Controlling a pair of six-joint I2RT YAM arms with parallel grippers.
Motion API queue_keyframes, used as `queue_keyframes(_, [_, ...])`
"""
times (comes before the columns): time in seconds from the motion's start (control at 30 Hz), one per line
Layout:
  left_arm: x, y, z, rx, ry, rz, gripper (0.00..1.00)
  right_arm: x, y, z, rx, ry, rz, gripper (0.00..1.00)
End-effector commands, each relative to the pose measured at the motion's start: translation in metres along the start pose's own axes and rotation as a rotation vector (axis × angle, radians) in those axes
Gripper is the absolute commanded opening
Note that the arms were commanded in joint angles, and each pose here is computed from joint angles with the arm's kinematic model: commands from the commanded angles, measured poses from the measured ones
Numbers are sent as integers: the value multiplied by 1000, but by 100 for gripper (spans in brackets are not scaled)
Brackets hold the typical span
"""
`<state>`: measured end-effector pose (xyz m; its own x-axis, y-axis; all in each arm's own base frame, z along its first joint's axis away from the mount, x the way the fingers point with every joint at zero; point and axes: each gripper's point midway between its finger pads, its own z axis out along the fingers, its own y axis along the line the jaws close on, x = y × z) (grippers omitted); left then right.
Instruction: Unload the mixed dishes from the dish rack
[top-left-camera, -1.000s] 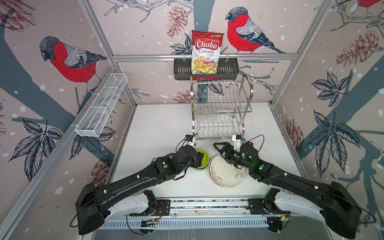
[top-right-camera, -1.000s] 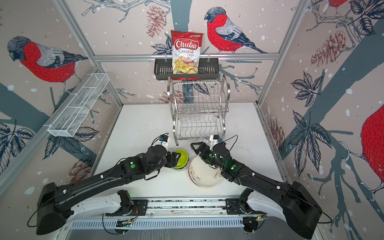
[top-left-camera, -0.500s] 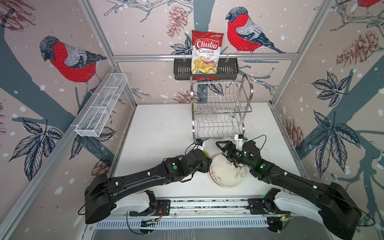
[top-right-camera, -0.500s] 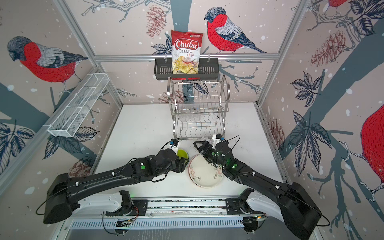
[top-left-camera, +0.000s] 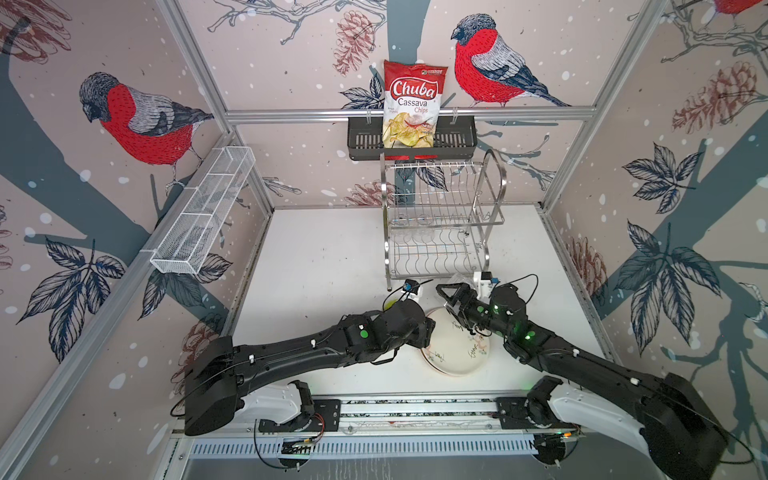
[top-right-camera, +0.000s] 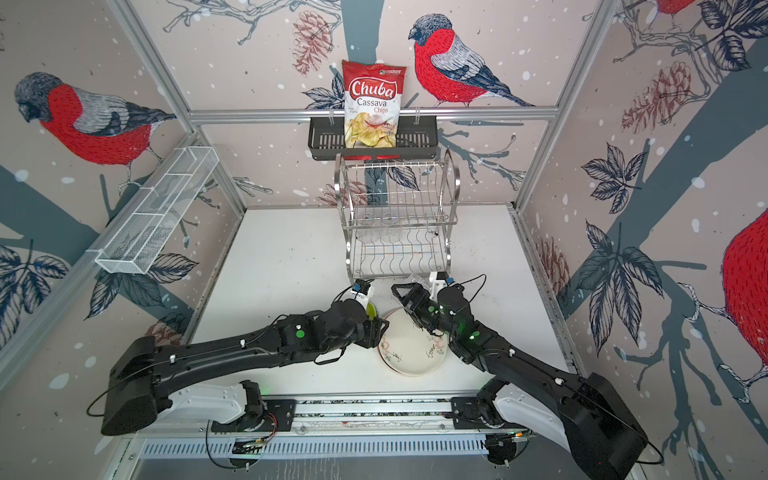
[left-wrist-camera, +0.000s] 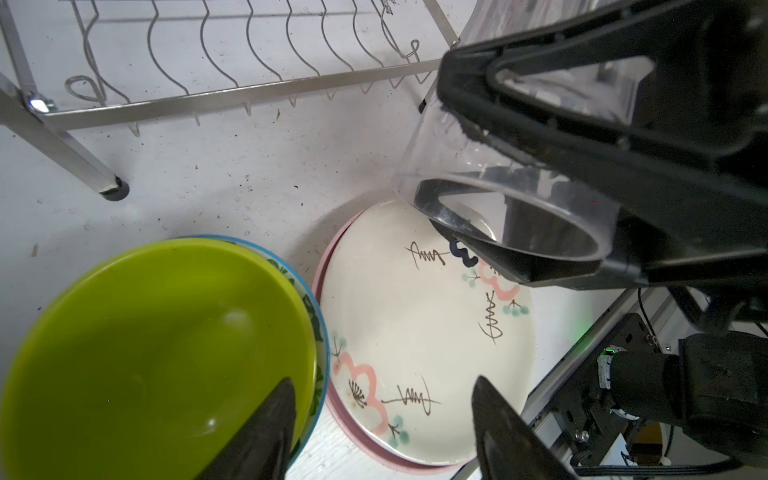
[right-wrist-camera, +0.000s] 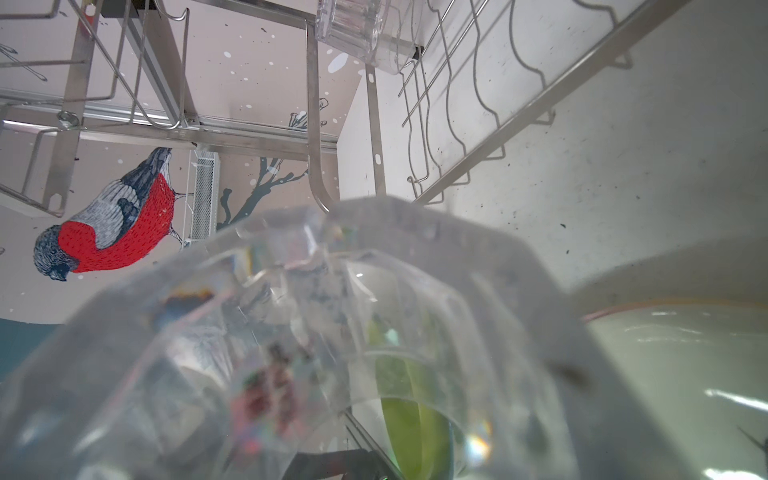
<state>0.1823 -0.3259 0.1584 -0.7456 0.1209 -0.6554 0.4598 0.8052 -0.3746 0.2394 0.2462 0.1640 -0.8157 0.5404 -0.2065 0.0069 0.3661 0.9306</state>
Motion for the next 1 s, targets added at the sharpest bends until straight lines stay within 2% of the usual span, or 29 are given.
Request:
queue_keyframes(0.0, [-9,-14,-1,40,-31,8,67,-3,15,-3,-64,-11,1,45])
queue_keyframes(0.33, [-30,-25,-3,69,-134,31,74,4,19,-6,-114,25,64,43])
queue_keyframes(0.47, [-43,-23,-3,98,-193,0,78,5,28,-9,-141,38,75,43])
queue_keyframes(0.73, [-65,-25,-3,271,-238,-107,77,10,43,-17,-215,61,128,43])
queue_keyframes(0.97, [-77,-46,-4,377,-255,-95,72,16,50,-17,-241,80,147,43])
